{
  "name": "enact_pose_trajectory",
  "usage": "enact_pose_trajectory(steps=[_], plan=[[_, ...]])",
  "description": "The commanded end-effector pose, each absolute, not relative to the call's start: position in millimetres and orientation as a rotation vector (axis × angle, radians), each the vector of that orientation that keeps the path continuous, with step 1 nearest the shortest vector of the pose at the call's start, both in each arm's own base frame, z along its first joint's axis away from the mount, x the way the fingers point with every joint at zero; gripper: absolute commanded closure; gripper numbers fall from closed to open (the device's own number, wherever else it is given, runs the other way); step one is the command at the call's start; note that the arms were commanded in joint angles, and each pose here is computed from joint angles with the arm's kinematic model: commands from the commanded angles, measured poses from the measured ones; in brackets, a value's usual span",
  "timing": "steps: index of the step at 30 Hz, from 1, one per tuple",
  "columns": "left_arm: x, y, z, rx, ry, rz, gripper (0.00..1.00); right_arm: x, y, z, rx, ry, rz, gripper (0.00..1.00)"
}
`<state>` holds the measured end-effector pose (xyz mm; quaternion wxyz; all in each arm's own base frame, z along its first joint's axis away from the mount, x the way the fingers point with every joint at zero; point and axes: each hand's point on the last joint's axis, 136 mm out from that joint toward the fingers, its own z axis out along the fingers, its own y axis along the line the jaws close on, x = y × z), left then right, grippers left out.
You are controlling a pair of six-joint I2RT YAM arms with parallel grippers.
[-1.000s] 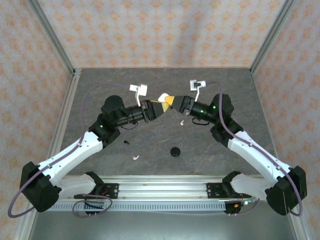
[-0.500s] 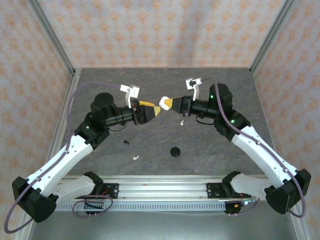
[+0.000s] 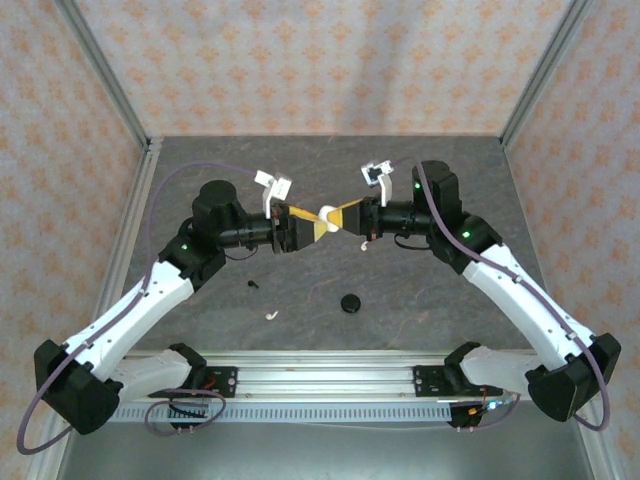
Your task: Insert wireless bluetooth earbuds into charging case
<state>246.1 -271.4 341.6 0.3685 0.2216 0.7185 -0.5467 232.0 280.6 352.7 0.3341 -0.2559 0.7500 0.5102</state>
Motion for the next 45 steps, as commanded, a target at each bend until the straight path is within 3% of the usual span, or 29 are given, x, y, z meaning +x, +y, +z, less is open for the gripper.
enact_pose_trajectory(steps=[1,8,16,23,24,35,45], plan=[[240.6,-274.3,362.5,0.613,1.763,-1.459,0.43,226.9,283.8,372.9,-0.736,1.879,1.345,0.9],[241.3,-278.6,359.3,0.638,1.77,-1.48,0.59,228.6,285.1,374.3,-0.733,1.874,1.352,0.9],[241.0,-279.6,347.0,0.658,1.805,-1.472,0.6,229.9,286.4,375.2,-0.726,1.869,1.364,0.9],[243.7,-276.6,342.6,0.657,1.808,-1.418,0.99,227.9,290.5,372.0,-0.731,1.872,1.416,0.88],[245.1,-274.3,340.5,0.654,1.813,-1.386,1.0,227.9,290.5,371.2,-0.73,1.875,1.418,0.87],[225.0,-266.9,320.0,0.876,1.764,-1.13,1.0,236.9,298.5,361.1,-0.706,1.905,1.457,0.66],[225.3,-255.4,320.8,0.813,1.687,-1.053,1.0,247.3,296.0,342.2,-0.669,1.991,1.384,0.58]])
